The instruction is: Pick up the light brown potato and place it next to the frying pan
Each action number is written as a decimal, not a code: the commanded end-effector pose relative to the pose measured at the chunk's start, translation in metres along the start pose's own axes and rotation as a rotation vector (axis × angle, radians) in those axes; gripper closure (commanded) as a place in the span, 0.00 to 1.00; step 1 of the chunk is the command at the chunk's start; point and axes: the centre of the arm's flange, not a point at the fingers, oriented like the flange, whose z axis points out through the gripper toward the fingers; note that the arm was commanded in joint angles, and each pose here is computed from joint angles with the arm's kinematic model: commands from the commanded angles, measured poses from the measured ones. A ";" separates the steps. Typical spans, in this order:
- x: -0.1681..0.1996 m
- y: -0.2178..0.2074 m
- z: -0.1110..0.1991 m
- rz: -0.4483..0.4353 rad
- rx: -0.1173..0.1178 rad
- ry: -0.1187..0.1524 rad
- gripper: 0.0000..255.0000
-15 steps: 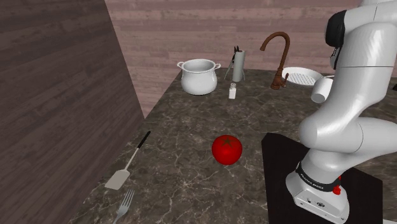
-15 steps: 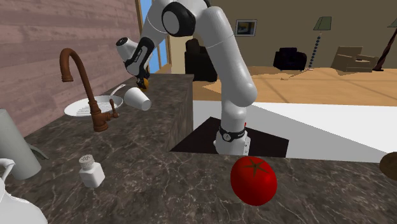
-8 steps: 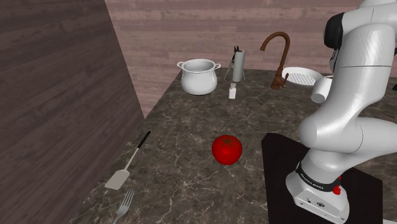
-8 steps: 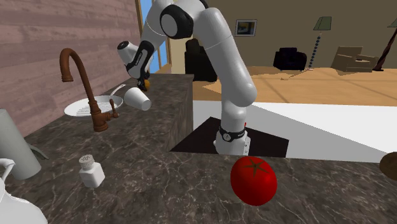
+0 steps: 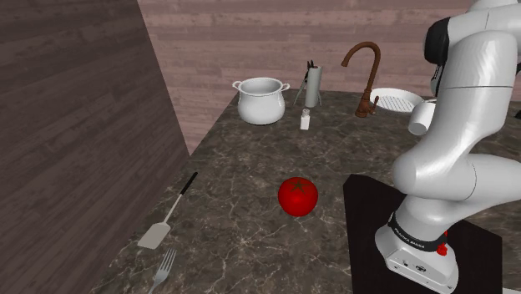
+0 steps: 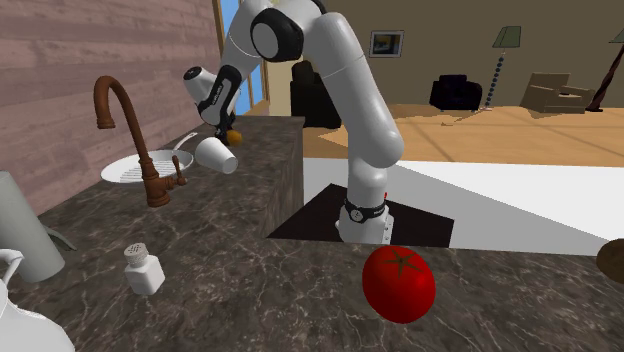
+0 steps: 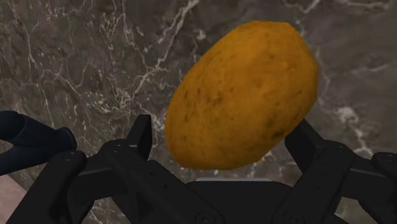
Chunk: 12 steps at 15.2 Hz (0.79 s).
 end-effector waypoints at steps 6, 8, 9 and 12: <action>0.000 0.001 -0.050 0.000 0.000 0.000 0.00; 0.000 0.001 -0.050 0.000 0.000 0.000 0.00; 0.000 0.001 -0.050 0.000 0.000 0.000 0.00; 0.000 0.001 -0.050 0.000 0.000 0.000 0.00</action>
